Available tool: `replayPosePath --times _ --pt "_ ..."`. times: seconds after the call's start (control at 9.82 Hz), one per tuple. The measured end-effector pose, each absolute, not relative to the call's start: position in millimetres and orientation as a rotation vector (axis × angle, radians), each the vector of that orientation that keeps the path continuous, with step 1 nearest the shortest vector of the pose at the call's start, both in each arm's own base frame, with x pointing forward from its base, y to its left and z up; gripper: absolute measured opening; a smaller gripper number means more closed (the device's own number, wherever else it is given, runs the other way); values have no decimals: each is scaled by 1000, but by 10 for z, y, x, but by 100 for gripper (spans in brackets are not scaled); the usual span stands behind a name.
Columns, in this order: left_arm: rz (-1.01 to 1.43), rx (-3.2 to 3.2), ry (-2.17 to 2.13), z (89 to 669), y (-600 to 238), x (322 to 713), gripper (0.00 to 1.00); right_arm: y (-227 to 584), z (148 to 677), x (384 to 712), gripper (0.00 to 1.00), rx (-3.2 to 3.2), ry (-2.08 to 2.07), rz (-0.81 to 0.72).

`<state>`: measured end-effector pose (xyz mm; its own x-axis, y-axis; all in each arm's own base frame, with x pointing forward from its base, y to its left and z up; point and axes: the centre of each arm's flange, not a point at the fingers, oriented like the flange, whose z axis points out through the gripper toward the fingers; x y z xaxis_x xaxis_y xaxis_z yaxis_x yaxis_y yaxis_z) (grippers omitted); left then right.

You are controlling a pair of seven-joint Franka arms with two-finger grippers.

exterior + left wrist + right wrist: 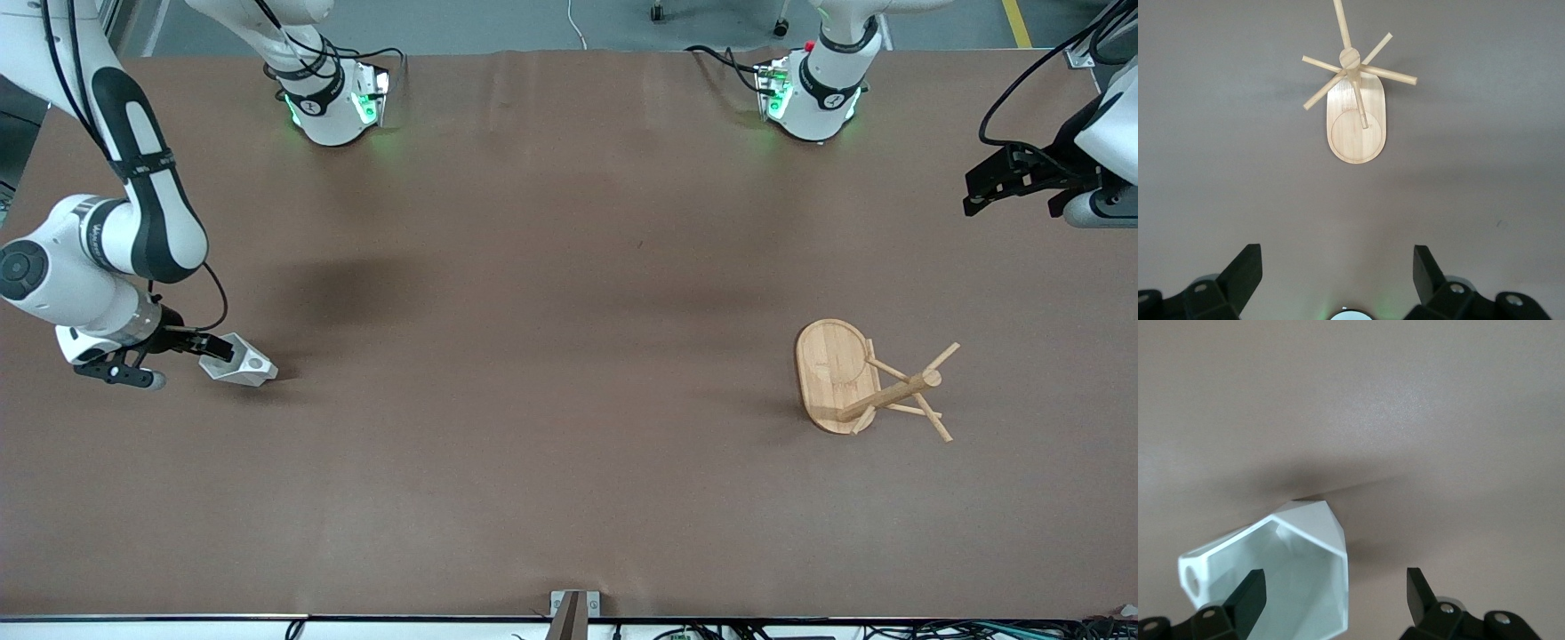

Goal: Hang cup on rack
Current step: 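Grasp the white cup with the right gripper and lift it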

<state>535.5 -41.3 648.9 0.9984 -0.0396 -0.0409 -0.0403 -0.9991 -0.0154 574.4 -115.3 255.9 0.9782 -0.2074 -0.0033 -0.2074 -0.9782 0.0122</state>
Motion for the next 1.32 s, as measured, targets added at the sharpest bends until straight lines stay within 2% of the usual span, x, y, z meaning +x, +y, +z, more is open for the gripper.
replayPosePath --times 0.1,0.31,0.41,0.51,0.61,0.71,0.92,1.12,1.32 --pt "65 -3124 63 6484 -415 5358 100 -1175 2468 5738 86 3111 -332 -12" --pt "59 -3124 70 6501 -440 5358 100 -1205 2372 5721 53 3110 -340 -30" --pt "55 -3124 74 6513 -451 5357 100 -1210 2358 5718 43 3110 -342 -33" --pt "55 -3124 74 6513 -451 5359 100 -1211 2354 5718 40 3111 -344 -34" --pt "56 -3124 74 6507 -452 5363 100 -1212 2353 5718 22 3111 -345 -33" --pt "58 -3124 74 6501 -452 5367 100 -1210 2356 5720 10 3112 -334 -33" --pt "58 -3124 84 6501 -487 5367 100 -1198 2430 5779 4 3125 -229 -34" --pt "56 -3123 114 6504 -592 5360 100 -1154 2749 5943 4 3148 -106 -204" --pt "56 -3121 156 6502 -742 5346 100 -838 3420 6193 4 3171 13 -366"
